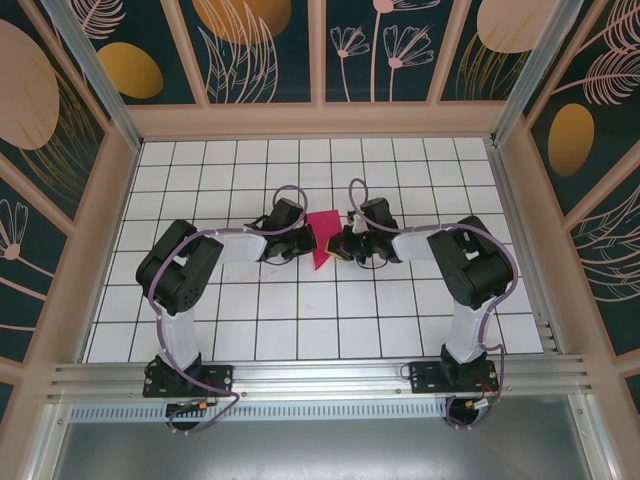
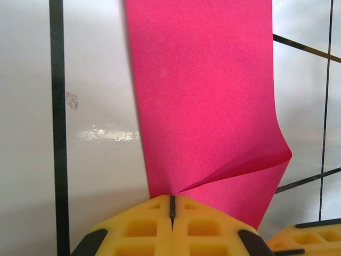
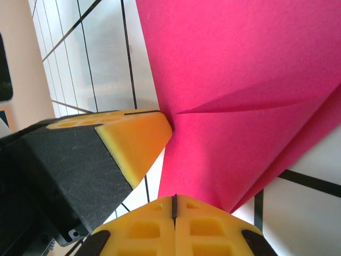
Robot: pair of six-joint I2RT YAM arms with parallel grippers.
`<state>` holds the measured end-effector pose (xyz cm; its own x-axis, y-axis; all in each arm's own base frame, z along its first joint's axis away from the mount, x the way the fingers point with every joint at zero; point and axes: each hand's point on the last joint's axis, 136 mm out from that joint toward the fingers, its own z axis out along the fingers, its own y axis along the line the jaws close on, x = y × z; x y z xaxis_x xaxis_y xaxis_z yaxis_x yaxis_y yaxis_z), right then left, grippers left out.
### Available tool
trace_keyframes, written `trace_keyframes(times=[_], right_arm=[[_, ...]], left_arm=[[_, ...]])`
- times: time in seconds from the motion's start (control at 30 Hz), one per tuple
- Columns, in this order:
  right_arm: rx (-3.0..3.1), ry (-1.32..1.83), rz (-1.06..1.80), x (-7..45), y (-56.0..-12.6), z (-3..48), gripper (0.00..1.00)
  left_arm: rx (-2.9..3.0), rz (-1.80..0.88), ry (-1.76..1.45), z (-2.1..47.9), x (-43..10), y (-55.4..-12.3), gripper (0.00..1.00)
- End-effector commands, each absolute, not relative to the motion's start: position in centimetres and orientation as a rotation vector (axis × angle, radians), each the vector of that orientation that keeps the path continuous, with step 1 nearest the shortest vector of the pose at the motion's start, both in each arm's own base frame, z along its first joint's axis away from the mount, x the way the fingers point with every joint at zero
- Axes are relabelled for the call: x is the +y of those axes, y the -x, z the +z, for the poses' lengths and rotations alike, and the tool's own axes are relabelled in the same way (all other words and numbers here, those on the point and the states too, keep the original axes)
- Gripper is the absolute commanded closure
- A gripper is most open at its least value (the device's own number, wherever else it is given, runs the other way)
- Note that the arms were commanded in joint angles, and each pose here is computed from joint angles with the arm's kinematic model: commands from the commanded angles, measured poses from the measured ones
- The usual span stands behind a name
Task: Fold a paper plane with a square sheet of paper (pick it up from the middle)
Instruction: Third fold the triangle at the center of the table.
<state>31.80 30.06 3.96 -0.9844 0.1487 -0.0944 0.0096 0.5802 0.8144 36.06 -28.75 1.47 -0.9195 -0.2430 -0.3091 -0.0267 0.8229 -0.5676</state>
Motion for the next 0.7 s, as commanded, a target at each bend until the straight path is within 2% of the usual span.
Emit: trace_keyframes(times=[0.0, 0.27, 0.5, 0.67], right_arm=[[2.68, -0.075, 1.356, 30.4, -31.5, 3.0, 0.98], [2.8, -0.185, 1.174, 28.4, -31.1, -0.4, 0.99], [2.642, -0.12, 1.261, 29.2, -33.7, 4.7, 0.98], [2.653, -0.13, 1.233, 28.5, -34.6, 4.1, 0.98]], left_arm=[[2.747, -0.611, 0.237, -2.1, -26.0, -34.6, 1.0], [2.758, -0.538, 0.242, -2.6, -25.2, -34.6, 1.0], [2.762, -0.502, 0.234, -2.7, -24.9, -34.8, 1.0], [2.766, -0.505, 0.226, -2.8, -25.0, -34.9, 1.0]])
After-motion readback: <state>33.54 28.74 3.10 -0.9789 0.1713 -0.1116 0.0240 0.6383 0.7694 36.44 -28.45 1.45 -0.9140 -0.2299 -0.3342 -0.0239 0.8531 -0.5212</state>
